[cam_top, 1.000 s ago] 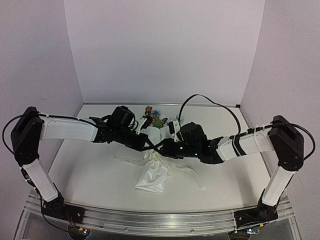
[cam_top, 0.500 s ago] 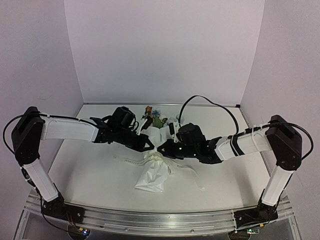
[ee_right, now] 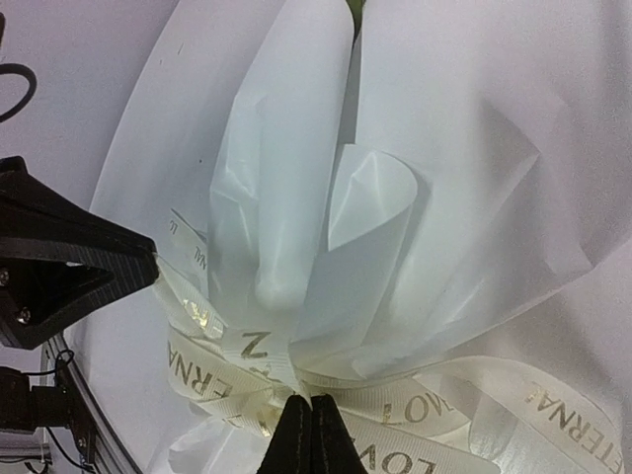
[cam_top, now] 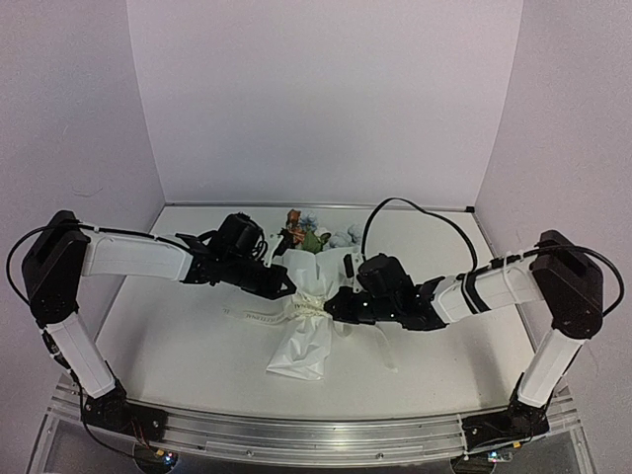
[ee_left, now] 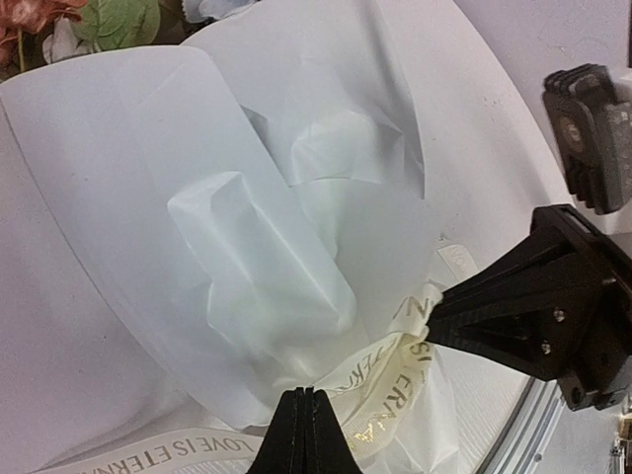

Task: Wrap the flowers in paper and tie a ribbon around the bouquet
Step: Cross the half-tied ribbon over the folded bouquet, then tie the half-tied ribbon around the folded bouquet.

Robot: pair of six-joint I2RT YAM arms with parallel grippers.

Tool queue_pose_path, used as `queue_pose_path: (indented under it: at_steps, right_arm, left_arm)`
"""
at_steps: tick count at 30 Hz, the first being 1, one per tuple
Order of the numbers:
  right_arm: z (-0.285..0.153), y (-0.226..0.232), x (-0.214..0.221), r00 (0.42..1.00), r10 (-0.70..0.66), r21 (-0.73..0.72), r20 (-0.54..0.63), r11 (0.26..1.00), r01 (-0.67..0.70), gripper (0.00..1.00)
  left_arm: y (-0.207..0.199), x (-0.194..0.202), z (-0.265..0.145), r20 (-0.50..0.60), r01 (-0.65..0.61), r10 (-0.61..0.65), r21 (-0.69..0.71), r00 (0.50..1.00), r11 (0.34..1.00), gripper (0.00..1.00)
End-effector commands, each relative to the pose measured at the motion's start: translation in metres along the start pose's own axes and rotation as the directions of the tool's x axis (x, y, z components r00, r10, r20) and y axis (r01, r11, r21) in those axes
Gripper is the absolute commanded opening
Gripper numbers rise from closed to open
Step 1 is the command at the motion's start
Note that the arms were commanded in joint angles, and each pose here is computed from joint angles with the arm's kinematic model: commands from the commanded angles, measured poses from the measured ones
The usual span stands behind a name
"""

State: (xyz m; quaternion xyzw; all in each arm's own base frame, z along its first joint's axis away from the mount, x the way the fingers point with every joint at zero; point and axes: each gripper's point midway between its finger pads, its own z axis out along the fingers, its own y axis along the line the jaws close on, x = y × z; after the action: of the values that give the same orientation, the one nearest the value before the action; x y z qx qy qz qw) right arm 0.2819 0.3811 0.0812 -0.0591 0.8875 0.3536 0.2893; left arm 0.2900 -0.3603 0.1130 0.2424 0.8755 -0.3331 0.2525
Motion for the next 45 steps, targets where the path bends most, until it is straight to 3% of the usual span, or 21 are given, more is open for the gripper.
queue_pose_path:
  at_steps: [1, 6, 13, 21, 33, 45]
  right_arm:
    - [-0.018, 0.011, -0.013, 0.998, -0.039, -0.007, 0.047, 0.999, 0.040, 0.00]
    - [-0.023, 0.018, -0.014, 0.997, -0.072, -0.024, 0.024, 0.997, 0.072, 0.02]
    - [-0.044, 0.015, 0.001, 0.986, -0.166, -0.036, -0.030, 0.986, 0.165, 0.40]
    - [-0.042, 0.000, 0.041, 0.940, -0.308, -0.049, -0.143, 0.951, 0.304, 0.56]
    - [-0.026, -0.031, 0.050, 0.909, -0.383, 0.040, -0.165, 0.918, 0.394, 0.54]
    - [-0.002, -0.035, 0.046, 0.864, -0.495, 0.063, -0.095, 0.863, 0.501, 0.48]
  left_arm:
    - [0.012, -0.013, -0.015, 0.077, 0.034, -0.030, -0.053, 0.997, 0.998, 0.00]
    - [0.011, -0.016, -0.020, 0.095, 0.035, -0.031, -0.044, 0.995, 0.998, 0.00]
    - [0.008, -0.016, -0.018, 0.088, 0.029, -0.027, -0.022, 0.996, 0.999, 0.00]
    - [0.004, -0.019, -0.017, 0.089, 0.025, -0.024, -0.007, 0.996, 1.000, 0.00]
    - [0.001, -0.024, -0.018, 0.085, 0.014, -0.014, -0.007, 0.996, 1.000, 0.00]
    - [0.000, -0.024, -0.015, 0.069, 0.015, -0.015, 0.005, 0.998, 1.000, 0.00]
